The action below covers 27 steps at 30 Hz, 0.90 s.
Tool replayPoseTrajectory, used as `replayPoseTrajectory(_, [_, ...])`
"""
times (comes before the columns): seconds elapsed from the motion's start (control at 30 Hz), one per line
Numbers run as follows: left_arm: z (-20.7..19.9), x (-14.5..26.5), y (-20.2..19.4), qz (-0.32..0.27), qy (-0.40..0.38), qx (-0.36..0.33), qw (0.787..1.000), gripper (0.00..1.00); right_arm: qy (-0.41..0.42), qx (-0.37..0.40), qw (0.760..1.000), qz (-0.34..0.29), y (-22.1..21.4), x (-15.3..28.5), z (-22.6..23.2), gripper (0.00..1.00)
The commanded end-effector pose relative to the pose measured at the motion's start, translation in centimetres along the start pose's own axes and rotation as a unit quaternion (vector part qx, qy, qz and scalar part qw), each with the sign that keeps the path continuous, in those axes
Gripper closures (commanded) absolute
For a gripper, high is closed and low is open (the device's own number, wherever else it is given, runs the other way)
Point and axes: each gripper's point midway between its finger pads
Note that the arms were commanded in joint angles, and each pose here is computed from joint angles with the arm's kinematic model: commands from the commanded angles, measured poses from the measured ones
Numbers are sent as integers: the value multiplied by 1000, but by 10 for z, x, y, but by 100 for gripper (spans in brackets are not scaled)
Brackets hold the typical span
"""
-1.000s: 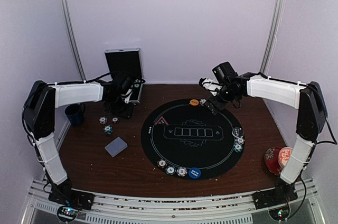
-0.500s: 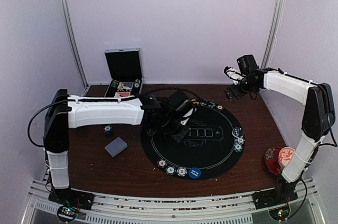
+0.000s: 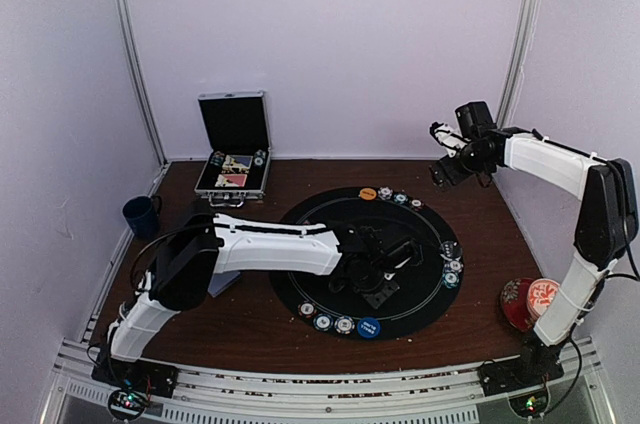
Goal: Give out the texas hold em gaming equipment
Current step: Place the poker chips pile on the poker table mat.
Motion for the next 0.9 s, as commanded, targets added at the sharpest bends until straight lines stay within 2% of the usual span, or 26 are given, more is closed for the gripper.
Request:
replayPoseTrajectory(0.0, [-3,-2,9,-7,-9,10,1000,73,2,-6,1000,-17,5,11,-3,0])
replayPoseTrajectory(0.07, [-4,-6,7,-3,-10,10,1000,65,4,-5,1000,-18,6,11,-2,0])
replayPoseTrajectory(0.2, [0,-3,7,-5,-1,15,1000,27,10,1,1000,-14,4,10,1,0])
replayPoseTrajectory(0.3, [9,13,17,-23,20,26,999,4,22,10,1000,-7,2,9,6,0])
replayPoseTrajectory(0.47, [43,68,43,-84,85,50,991,2,80,21,997,-3,6,22,26,0])
replayPoseTrajectory(0.6, [87,123,47,-128,140,95,977,2,139,45,989,-2,7,40,56,0])
replayPoseTrajectory(0.8, [182,216,34,-206,193,186,941,2,194,123,973,3,-16,64,115,0])
replayPoseTrajectory(0.87, [216,256,24,-240,211,218,922,2,217,163,962,15,-29,70,141,0])
Point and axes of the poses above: each gripper's point midway between its finger pads, its own x axis back along the fingers, its own z axis along the line the jaws close on, y = z × x, and after that the axes turned 3 degrees about x, right-handed
